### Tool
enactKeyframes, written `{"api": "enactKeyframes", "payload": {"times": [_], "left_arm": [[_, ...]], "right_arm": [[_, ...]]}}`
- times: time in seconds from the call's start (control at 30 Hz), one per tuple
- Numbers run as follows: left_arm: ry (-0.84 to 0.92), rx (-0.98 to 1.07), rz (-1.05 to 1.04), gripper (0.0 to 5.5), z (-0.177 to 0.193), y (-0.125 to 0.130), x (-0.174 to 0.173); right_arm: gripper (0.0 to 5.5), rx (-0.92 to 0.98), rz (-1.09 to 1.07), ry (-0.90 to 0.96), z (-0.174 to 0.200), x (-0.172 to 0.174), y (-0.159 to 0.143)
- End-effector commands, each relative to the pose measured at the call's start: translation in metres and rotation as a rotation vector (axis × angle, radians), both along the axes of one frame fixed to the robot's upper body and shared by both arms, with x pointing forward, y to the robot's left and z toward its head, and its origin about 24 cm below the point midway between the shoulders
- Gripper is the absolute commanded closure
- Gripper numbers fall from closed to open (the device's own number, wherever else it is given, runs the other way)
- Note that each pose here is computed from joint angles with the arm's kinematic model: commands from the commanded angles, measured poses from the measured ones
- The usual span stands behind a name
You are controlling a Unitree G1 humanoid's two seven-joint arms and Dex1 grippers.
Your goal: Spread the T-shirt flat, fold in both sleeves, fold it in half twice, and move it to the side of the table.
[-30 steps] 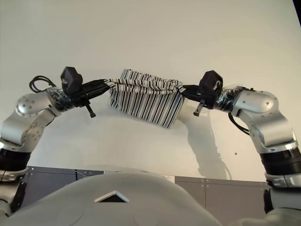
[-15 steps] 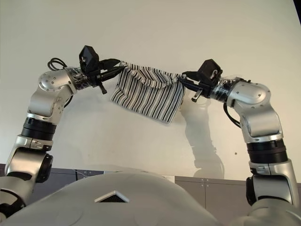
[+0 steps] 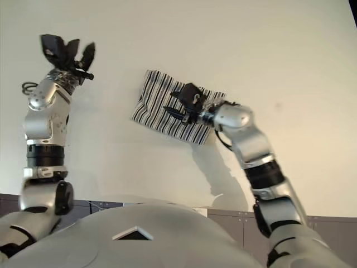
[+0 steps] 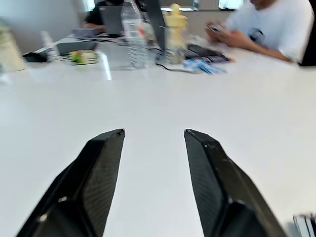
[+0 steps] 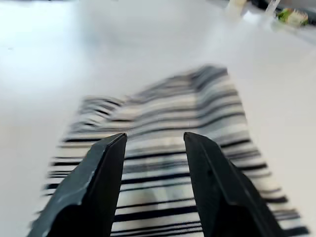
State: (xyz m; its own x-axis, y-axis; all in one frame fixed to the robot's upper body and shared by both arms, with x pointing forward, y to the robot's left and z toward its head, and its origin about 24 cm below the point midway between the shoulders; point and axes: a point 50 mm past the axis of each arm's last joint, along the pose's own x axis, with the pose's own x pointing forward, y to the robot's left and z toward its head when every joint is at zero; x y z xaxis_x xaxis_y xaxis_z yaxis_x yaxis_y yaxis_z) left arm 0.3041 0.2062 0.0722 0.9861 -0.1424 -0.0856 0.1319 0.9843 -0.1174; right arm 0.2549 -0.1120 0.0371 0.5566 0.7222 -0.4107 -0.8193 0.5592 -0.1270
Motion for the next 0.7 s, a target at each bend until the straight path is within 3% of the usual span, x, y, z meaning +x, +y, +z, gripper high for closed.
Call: {"api": "enactKeyframes", "payload": {"times": [0.03,0.1,0.13,0.23,0.27,0.33,0.43,0.5,0.6,0.7], "left_arm": [[0.018,-0.231,0.144,3.26,0.005,-0.015,-0.012],[0.031,-0.27,0.153,3.26,0.007,-0.023,-0.014],[0.03,-0.258,0.146,3.26,0.009,-0.025,-0.013],[0.02,-0.23,0.17,3.26,0.016,-0.022,-0.006],[0.015,-0.239,0.184,3.26,0.017,-0.021,-0.005],[0.005,-0.248,0.188,3.26,0.018,-0.024,-0.004],[-0.008,-0.256,0.175,3.26,0.018,-0.035,-0.004],[-0.034,-0.25,0.173,3.26,0.022,-0.037,-0.003],[-0.094,-0.266,0.193,3.26,0.035,-0.035,-0.002],[-0.161,-0.241,0.165,3.26,0.056,-0.053,0.01]], "right_arm": [[3.38,-0.094,-0.27,0.142,-0.033,0.006,-0.011],[3.38,-0.085,-0.368,0.204,-0.036,0.011,-0.02],[3.38,-0.07,-0.52,0.207,-0.033,0.023,-0.039],[3.38,-0.099,-1.221,0.149,-0.02,0.054,-0.154],[3.38,-0.12,-1.37,0.117,-0.013,0.055,-0.183],[3.38,-0.107,-1.418,0.075,0.001,0.06,-0.206],[3.38,-0.113,-1.31,-0.012,0.013,0.075,-0.206],[3.38,0.033,-1.272,-0.21,0.044,0.089,-0.203],[3.38,0.342,-0.943,-0.542,0.112,0.109,-0.134],[3.38,0.448,-0.696,-0.564,0.125,0.104,-0.041]]}}
